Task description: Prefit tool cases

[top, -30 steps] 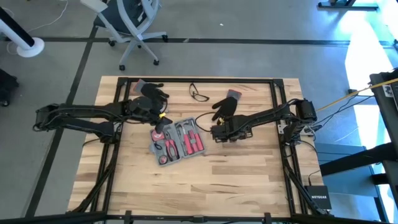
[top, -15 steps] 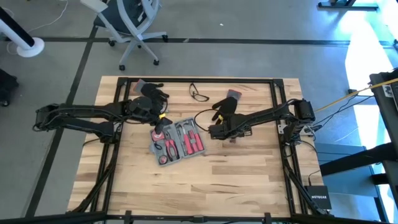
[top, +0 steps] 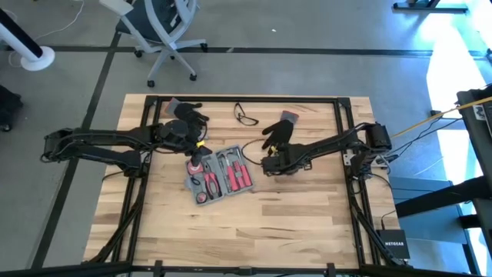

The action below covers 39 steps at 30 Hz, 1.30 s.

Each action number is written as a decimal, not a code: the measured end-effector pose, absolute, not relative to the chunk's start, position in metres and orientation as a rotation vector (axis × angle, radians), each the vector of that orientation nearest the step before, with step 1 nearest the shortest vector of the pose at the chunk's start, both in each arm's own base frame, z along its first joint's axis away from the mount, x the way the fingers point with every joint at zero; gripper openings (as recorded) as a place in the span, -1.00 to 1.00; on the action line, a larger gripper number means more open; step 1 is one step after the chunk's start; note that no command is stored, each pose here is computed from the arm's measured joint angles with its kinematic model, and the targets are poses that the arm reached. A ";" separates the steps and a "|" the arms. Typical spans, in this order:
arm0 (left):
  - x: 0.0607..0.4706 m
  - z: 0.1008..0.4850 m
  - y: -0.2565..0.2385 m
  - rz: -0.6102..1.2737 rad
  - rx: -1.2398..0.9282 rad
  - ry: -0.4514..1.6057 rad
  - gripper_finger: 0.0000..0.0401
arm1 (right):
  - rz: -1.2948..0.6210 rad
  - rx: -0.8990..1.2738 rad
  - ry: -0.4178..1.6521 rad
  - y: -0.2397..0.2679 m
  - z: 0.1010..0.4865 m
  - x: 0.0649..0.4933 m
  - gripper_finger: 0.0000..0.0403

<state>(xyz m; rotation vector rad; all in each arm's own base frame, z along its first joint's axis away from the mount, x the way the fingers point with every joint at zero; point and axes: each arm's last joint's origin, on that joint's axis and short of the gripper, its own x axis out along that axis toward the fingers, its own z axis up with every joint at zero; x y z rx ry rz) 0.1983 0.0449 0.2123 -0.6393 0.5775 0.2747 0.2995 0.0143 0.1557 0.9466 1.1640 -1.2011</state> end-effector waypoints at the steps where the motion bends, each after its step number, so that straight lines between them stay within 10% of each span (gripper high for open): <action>1: 0.198 0.212 0.045 0.274 -0.639 0.577 -1.00 | -1.195 0.948 1.129 0.013 0.161 0.300 -1.00; 39: 0.197 0.211 0.046 0.323 -0.695 0.585 -1.00 | -1.182 0.973 1.166 0.004 0.137 0.278 -1.00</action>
